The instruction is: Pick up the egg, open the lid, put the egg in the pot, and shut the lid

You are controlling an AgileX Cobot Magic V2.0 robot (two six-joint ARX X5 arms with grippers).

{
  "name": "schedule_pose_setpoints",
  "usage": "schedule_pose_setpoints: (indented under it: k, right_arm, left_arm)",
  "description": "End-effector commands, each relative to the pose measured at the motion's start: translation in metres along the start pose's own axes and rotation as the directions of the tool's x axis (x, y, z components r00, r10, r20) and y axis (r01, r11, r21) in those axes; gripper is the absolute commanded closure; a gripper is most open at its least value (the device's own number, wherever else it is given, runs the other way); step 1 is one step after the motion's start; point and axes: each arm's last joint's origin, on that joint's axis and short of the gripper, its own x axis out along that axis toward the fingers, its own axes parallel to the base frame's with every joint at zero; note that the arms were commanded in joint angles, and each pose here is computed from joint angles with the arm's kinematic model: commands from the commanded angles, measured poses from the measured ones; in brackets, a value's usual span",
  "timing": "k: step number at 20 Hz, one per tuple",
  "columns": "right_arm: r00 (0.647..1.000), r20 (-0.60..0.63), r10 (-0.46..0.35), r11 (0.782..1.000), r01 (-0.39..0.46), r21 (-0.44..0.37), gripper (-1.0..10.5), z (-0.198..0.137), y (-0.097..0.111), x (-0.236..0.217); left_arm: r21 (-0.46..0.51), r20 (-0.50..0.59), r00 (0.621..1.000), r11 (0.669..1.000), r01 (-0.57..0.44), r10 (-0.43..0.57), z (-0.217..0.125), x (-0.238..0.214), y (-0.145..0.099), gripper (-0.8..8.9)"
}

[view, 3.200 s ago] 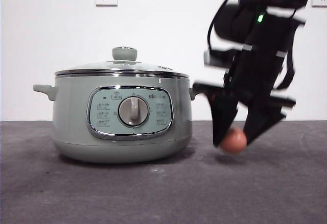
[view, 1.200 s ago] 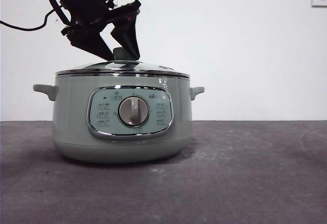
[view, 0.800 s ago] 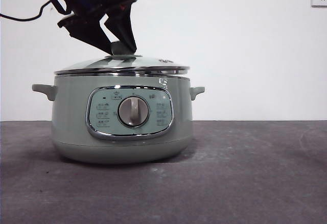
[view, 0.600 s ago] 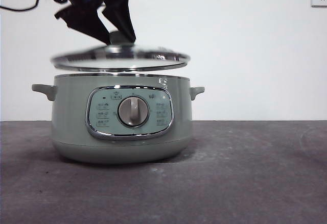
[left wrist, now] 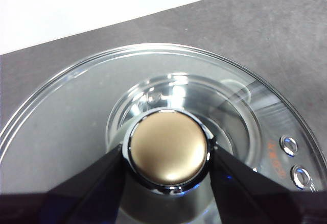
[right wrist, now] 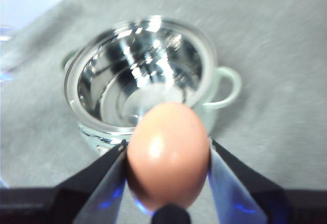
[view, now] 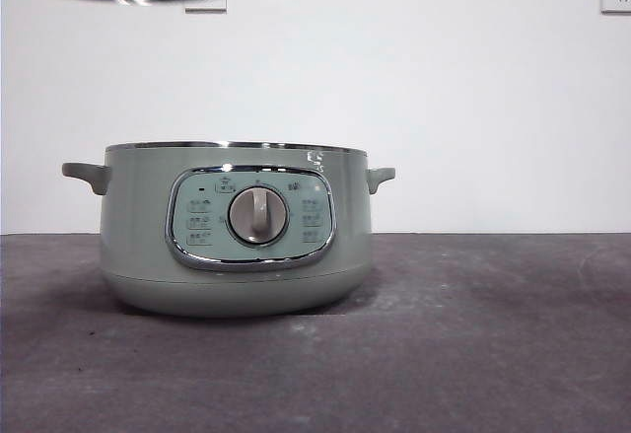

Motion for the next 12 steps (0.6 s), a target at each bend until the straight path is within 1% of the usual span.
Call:
schedule_pose_setpoints:
  k: [1,2,4,8,10,12]
  right_arm:
    - [1.000,-0.018,0.024,1.000,-0.024,-0.011,9.6,0.013,0.003,0.025]
    - [0.999,-0.029,0.034,0.999,-0.035,-0.028,9.6,0.021,0.005,0.038]
    - [0.997,-0.052,0.057,0.997,-0.060,-0.053,9.6,0.039,0.012,0.067]
    - [0.991,-0.099,0.085,0.990,-0.095,-0.105,9.6,0.067,0.022,0.131]
    - [0.988,-0.129,0.091,0.988,-0.105,-0.111,9.6,0.071,0.026,0.164]
    - [0.982,-0.163,0.092,0.986,-0.113,-0.121,9.6,0.068,0.027,0.198]
  left_arm:
    - [0.012,0.079,0.997,1.000,-0.022,0.021,-0.003,-0.037,0.000,8.22]
    - [0.010,0.085,0.996,0.999,-0.039,0.038,-0.008,-0.050,0.000,8.22]
    - [0.006,0.088,0.995,0.999,-0.040,0.040,-0.018,-0.072,0.000,8.22]
    - [-0.003,0.073,0.996,0.999,-0.054,0.054,-0.035,-0.099,0.001,8.22]
    - [-0.018,0.064,0.996,0.998,-0.060,0.061,-0.040,-0.105,0.001,8.22]
    - [-0.026,0.059,0.996,0.998,-0.059,0.060,-0.041,-0.106,0.001,8.22]
